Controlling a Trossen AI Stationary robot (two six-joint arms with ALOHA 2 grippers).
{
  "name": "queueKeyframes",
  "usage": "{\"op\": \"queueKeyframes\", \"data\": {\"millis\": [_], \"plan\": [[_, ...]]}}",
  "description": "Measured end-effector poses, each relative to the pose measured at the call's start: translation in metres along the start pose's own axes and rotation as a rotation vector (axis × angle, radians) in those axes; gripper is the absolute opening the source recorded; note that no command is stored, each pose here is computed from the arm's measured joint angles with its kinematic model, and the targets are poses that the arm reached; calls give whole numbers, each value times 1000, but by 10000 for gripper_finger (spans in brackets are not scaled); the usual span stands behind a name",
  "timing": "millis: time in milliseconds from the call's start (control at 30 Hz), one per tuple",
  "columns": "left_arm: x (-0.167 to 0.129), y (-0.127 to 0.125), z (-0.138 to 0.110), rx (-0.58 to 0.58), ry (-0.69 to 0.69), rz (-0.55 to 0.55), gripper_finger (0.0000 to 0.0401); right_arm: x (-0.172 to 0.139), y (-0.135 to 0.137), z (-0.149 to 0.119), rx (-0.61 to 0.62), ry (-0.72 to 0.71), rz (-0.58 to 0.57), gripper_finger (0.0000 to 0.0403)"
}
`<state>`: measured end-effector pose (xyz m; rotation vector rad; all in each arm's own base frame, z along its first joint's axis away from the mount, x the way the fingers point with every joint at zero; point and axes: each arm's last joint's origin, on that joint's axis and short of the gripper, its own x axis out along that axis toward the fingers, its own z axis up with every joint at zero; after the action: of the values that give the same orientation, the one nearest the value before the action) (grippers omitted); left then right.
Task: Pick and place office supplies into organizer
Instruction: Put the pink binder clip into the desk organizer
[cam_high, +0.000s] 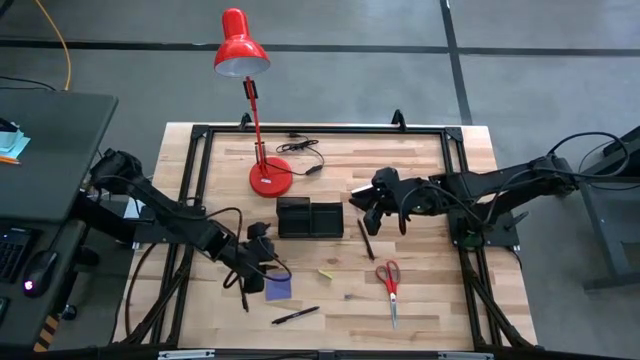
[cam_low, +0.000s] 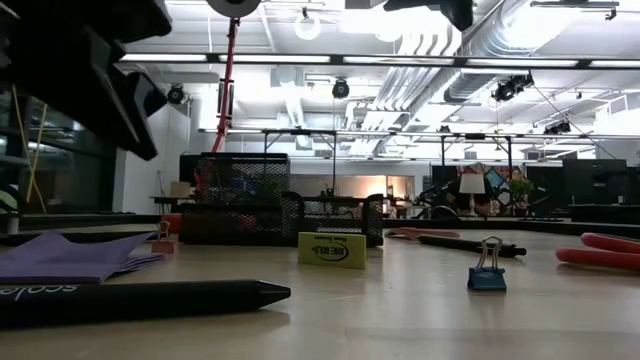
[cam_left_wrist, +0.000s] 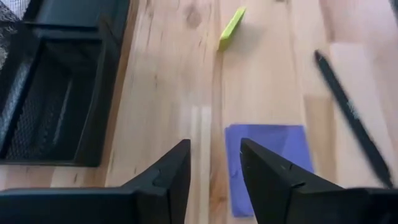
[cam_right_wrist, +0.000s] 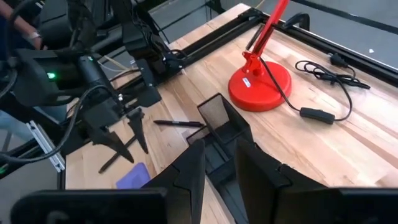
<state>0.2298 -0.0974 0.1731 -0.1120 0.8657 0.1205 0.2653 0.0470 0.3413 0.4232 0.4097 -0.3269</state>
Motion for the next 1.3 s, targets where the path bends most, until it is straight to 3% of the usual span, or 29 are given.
{"op": "queueKeyframes", "data": {"millis": [567,1300], "plan": [[24,-2,-8,12,28,69,162,-5,8,-4,-35,-35,-16,81],[41,2,-11,-7,70,108,136,-5,10,-2,-48,-62,-12,81]]}}
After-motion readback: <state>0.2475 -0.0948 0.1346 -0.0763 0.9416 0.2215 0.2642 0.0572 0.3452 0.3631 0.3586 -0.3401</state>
